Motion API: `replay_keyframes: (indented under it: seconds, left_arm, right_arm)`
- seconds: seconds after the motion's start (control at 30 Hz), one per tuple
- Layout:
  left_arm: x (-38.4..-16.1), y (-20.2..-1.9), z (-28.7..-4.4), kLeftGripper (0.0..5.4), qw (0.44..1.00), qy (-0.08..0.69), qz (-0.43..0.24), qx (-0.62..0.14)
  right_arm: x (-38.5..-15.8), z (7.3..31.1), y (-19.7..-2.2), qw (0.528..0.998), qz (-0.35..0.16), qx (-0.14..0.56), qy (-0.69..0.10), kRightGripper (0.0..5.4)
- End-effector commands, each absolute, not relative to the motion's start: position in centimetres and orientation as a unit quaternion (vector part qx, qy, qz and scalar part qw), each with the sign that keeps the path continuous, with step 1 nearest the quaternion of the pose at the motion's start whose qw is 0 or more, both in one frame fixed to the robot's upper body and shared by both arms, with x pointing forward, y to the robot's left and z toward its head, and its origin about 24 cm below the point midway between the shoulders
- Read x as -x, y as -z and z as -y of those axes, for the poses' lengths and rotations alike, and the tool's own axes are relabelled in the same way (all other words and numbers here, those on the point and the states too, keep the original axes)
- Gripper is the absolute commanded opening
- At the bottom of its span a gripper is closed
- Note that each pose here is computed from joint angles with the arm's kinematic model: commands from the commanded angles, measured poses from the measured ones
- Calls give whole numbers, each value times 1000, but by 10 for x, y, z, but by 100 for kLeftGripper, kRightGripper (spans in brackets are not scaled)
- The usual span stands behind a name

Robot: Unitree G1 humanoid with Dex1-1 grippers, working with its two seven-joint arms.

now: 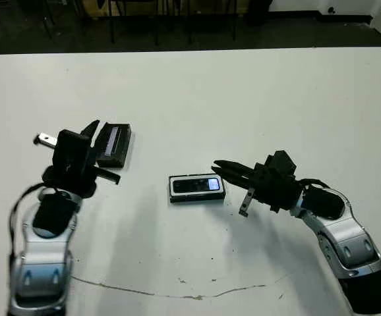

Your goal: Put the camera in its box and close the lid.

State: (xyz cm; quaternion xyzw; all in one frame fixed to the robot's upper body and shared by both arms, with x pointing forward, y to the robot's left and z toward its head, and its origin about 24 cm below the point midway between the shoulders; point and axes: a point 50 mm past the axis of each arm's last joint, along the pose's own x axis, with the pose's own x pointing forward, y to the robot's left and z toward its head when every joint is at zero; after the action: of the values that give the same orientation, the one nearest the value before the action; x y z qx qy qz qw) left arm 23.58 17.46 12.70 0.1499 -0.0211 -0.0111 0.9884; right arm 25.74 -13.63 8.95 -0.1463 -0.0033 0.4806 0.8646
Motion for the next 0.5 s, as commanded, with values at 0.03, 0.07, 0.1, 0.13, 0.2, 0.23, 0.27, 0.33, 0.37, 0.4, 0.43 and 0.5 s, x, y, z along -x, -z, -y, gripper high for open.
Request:
replay_keyframes:
  seconds: [0.03,0.07,0.1,0.13,0.2,0.23,0.27,0.33,0.37,0.4,0.43,0.5]
  left_arm:
    - [-244,-117,-173,153,994,-19,-29,-104]
    - [-247,-116,-172,172,994,-22,-41,-96]
    - [-250,-115,-171,191,994,-21,-52,-92]
    - [-253,-114,-170,208,995,-16,-63,-81]
    - [-259,-112,-167,245,995,0,-79,-58]
    - [-262,-112,-166,264,995,6,-87,-43]
    - [-264,-112,-165,282,995,9,-94,-32]
    - [-269,-112,-163,319,994,3,-104,-24]
    - [-271,-113,-162,338,994,-1,-107,-24]
    - [-273,-113,-161,357,994,-10,-109,-26]
    - [-275,-114,-161,375,994,-18,-109,-25]
    - [-280,-115,-160,413,993,-30,-114,-15]
  right_arm:
    - [-260,139,-86,866,8,150,-477,0]
    - [-260,140,-85,866,8,150,-477,0]
    - [-260,140,-85,866,6,150,-476,0]
    - [-260,141,-85,866,5,153,-476,0]
    - [-260,141,-86,867,5,155,-474,0]
    - [-259,141,-86,866,6,159,-474,0]
    - [-259,141,-86,866,8,161,-473,0]
    - [-259,141,-88,865,14,168,-473,0]
    - [-259,142,-88,865,15,171,-472,0]
    - [-259,142,-89,864,16,175,-472,0]
    - [-259,142,-89,863,16,176,-472,0]
    - [-259,142,-89,863,16,179,-473,0]
